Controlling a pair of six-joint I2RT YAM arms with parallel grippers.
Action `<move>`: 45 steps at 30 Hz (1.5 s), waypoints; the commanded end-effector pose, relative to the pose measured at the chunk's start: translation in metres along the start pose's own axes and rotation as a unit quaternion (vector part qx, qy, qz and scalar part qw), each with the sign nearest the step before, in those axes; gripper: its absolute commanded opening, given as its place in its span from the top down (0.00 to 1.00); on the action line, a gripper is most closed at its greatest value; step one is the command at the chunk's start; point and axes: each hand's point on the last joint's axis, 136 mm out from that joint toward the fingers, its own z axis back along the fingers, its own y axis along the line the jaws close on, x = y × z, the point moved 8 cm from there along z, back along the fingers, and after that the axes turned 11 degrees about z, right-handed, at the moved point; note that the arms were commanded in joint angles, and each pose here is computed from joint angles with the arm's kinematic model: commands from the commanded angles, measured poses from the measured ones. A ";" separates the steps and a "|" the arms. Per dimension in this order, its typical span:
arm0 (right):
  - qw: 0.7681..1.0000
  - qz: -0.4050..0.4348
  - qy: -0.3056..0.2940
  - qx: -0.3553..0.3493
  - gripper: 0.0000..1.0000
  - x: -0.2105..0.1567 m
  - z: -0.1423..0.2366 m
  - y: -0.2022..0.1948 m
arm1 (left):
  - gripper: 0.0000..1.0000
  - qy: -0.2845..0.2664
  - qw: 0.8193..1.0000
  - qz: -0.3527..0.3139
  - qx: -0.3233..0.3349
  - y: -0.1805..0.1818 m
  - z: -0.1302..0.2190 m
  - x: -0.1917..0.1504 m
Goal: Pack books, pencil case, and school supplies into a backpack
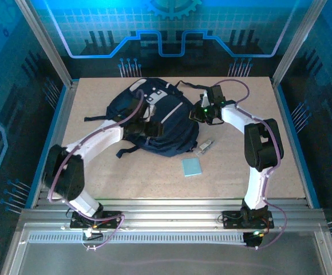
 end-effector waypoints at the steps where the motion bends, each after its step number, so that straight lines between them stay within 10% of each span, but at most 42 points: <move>1: 0.999 0.026 -0.016 0.044 0.66 0.013 0.021 0.020 | 0.30 -0.027 0.995 -0.090 0.036 -0.023 -0.014 0.019; 12: 0.993 -0.022 -0.041 -0.106 0.20 -0.022 0.097 -0.010 | 0.21 0.020 0.972 -0.191 0.132 -0.047 -0.081 0.032; 20: 0.984 -0.069 0.040 -0.161 0.15 -0.075 0.074 -0.027 | 0.22 0.052 0.970 -0.197 0.136 -0.041 -0.100 0.021; 30: 0.976 -0.078 0.073 -0.189 0.18 -0.100 0.062 -0.026 | 0.98 0.036 0.984 -0.151 0.091 -0.045 -0.078 0.035; 39: 0.973 -0.101 0.091 -0.188 0.19 -0.099 0.038 -0.016 | 1.00 0.038 0.998 -0.007 -0.045 -0.032 -0.027 0.062; 45: 0.964 -0.102 0.101 -0.223 0.19 -0.101 0.020 -0.010 | 1.00 0.008 0.976 0.097 -0.193 -0.015 0.007 0.088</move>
